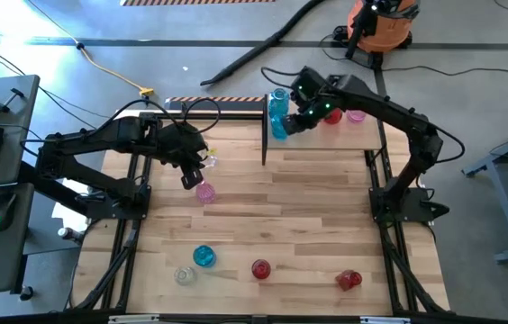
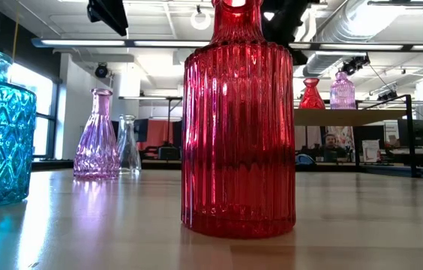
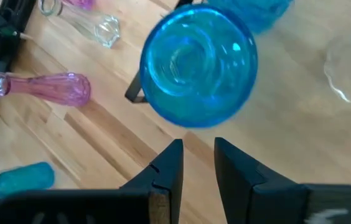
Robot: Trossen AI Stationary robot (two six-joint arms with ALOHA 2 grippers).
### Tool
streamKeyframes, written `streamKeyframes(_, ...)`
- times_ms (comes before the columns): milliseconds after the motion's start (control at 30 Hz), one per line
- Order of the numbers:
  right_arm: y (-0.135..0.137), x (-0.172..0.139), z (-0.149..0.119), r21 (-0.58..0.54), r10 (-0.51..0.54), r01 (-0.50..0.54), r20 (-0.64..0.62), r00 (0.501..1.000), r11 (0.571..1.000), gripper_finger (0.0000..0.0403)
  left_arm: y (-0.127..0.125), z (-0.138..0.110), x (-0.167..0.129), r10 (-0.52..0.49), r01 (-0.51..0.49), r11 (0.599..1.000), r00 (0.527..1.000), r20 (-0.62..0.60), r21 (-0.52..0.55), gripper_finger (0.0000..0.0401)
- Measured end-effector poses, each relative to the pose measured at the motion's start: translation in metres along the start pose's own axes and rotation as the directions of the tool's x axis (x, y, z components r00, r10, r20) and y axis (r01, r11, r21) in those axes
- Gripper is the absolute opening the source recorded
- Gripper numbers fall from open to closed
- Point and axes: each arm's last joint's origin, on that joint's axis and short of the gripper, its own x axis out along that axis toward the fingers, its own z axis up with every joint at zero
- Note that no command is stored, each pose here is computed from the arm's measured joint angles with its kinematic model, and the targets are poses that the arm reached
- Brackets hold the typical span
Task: Sort vases onto shelf
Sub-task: Put the top blue vase on the shelf aligned with the other blue vase
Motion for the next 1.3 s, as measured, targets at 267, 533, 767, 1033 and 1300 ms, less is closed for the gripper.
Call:
streamKeyframes(267, 0.000, 0.007, 0.000, -0.005, -0.023, 0.023, 0.024, 0.999, 1.000, 0.0071, 0.000, 0.000, 0.000, 0.000, 0.000, 1.000, 1.000, 0.000, 0.000, 0.0113)
streamKeyframes(533, 0.002, 0.014, 0.000, -0.004, -0.019, 0.019, 0.001, 1.000, 1.000, 0.0071, 0.000, 0.000, 0.000, 0.000, 0.000, 1.000, 1.000, 0.000, 0.000, 0.0113)
streamKeyframes(767, 0.011, 0.019, -0.003, -0.019, -0.012, 0.012, -0.002, 1.000, 1.000, 0.0071, 0.000, 0.000, 0.000, 0.000, 0.000, 1.000, 1.000, 0.000, 0.000, 0.0113)
streamKeyframes(1033, 0.010, 0.020, 0.001, -0.010, -0.030, 0.030, 0.041, 0.999, 0.999, 0.0071, 0.000, 0.000, 0.000, 0.001, -0.001, 1.000, 1.000, 0.000, 0.000, 0.0113)
streamKeyframes(1300, 0.009, 0.023, 0.003, -0.009, -0.043, 0.043, 0.050, 0.998, 0.999, 0.0071, 0.000, 0.000, 0.000, 0.001, -0.001, 1.000, 1.000, 0.000, 0.000, 0.0113)
